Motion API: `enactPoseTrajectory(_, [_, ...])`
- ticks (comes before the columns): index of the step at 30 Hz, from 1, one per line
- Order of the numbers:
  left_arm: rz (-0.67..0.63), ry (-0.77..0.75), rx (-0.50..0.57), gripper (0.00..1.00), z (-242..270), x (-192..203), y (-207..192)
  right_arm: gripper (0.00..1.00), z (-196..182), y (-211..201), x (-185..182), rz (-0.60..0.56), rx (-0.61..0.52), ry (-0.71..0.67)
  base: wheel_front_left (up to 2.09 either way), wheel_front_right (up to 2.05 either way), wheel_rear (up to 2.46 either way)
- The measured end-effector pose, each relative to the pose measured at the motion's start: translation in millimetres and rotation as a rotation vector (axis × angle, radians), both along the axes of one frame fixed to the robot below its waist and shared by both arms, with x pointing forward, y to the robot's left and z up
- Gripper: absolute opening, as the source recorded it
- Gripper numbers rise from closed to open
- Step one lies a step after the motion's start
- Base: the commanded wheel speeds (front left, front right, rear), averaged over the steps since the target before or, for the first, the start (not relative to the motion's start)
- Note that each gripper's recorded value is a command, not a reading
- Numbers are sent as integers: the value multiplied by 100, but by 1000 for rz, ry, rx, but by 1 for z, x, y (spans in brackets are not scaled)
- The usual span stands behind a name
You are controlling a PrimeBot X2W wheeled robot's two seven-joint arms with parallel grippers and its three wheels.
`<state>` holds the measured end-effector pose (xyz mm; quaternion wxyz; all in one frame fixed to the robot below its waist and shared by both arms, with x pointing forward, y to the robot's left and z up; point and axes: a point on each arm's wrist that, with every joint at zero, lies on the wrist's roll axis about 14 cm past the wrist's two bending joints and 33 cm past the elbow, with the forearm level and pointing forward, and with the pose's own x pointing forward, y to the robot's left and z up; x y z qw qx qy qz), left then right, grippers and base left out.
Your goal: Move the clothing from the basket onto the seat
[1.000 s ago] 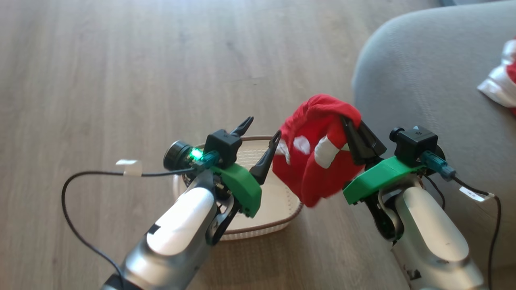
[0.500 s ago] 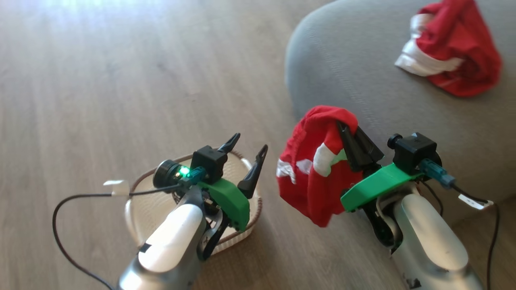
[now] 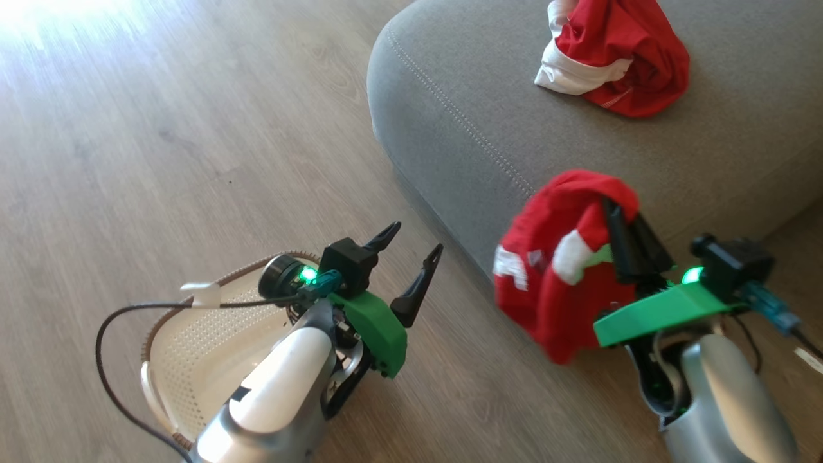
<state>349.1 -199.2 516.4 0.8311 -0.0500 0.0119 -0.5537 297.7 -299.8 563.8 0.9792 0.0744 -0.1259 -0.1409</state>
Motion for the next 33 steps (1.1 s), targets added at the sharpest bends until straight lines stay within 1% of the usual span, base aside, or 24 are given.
enactPoseTrajectory(5, [-38,11,-10,100,1,-4,-10,0,1,-16,-16,-69,-12,-5,0,0,0])
enactPoseTrajectory(14, [-60,35,-5,100,-7,-7,-14,0,0,-18,-19,-84,-49,17,0,0,0])
enactPoseTrajectory(19, [-47,66,13,100,-21,-2,-12,0,7,-19,-4,-42,-143,49,0,0,0])
enactPoseTrajectory(26, [-36,97,45,100,-44,6,-9,0,66,-47,31,-33,-350,-3,0,0,0])
enactPoseTrajectory(29, [-35,115,58,100,-55,9,-8,0,81,-56,45,-30,-416,3,0,0,0])
enactPoseTrajectory(30, [-35,115,58,100,-55,9,-8,0,81,-56,45,-30,-416,3,0,0,0])
enactPoseTrajectory(33, [-33,136,68,100,-65,11,-7,0,92,-65,60,-27,-478,25,0,0,0])
